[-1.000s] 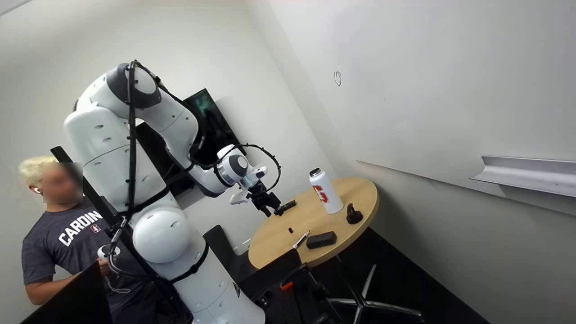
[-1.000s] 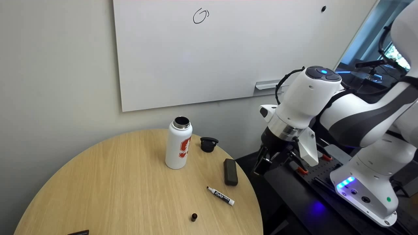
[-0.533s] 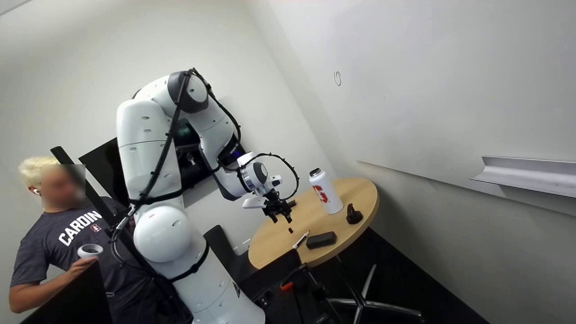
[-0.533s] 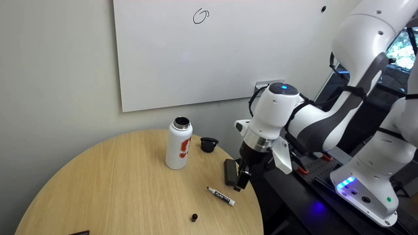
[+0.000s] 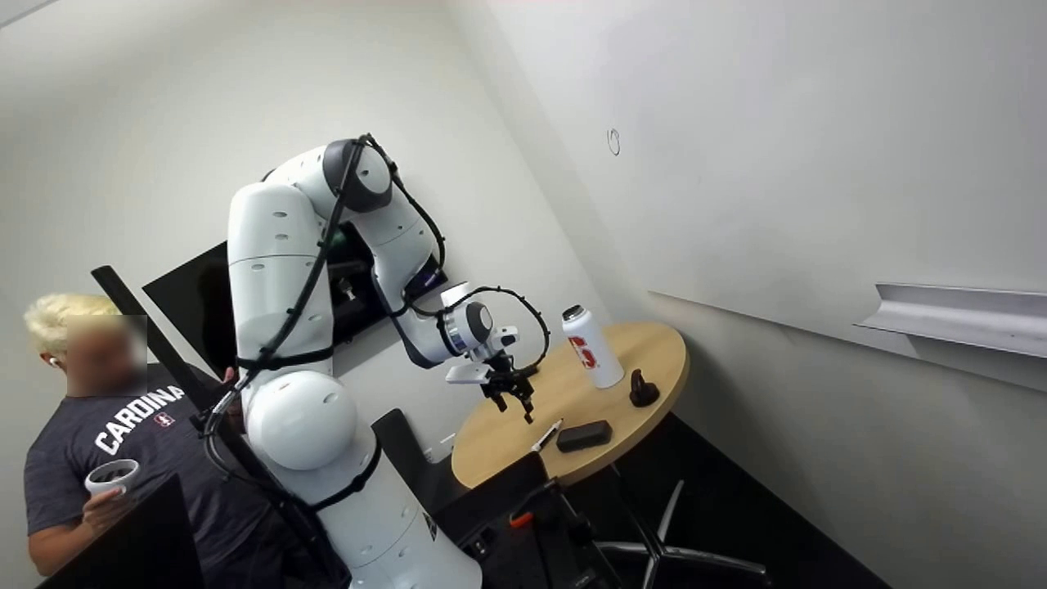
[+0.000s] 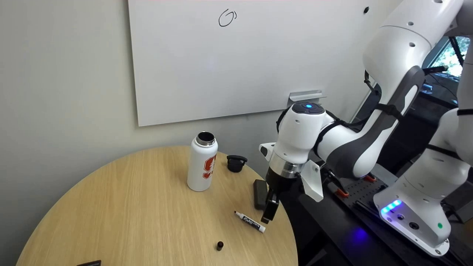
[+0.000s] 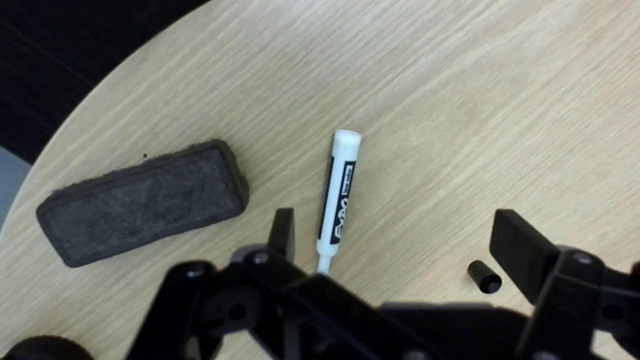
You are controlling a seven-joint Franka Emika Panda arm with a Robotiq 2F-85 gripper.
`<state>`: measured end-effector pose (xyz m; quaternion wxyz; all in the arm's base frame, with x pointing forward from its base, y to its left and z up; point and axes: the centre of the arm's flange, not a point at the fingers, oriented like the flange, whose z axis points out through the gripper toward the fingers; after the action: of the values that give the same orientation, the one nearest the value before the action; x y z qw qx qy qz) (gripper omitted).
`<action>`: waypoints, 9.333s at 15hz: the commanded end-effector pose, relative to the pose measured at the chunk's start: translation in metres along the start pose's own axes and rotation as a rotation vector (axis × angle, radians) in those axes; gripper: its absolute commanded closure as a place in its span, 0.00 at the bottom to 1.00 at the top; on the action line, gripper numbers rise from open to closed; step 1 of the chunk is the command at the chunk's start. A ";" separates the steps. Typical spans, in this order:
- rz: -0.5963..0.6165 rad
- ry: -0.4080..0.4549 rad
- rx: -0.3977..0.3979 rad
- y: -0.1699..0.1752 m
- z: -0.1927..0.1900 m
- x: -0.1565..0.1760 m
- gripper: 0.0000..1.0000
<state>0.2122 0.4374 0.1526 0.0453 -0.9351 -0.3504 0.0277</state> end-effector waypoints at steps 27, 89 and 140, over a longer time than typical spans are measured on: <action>-0.030 0.052 0.071 0.010 0.084 -0.009 0.00; 0.461 0.146 -0.537 0.122 -0.312 0.025 0.80; 0.594 0.168 -0.408 0.395 -0.412 0.111 0.95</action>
<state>0.5749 0.1878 0.5130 -0.1283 -0.9829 -0.0545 -0.1206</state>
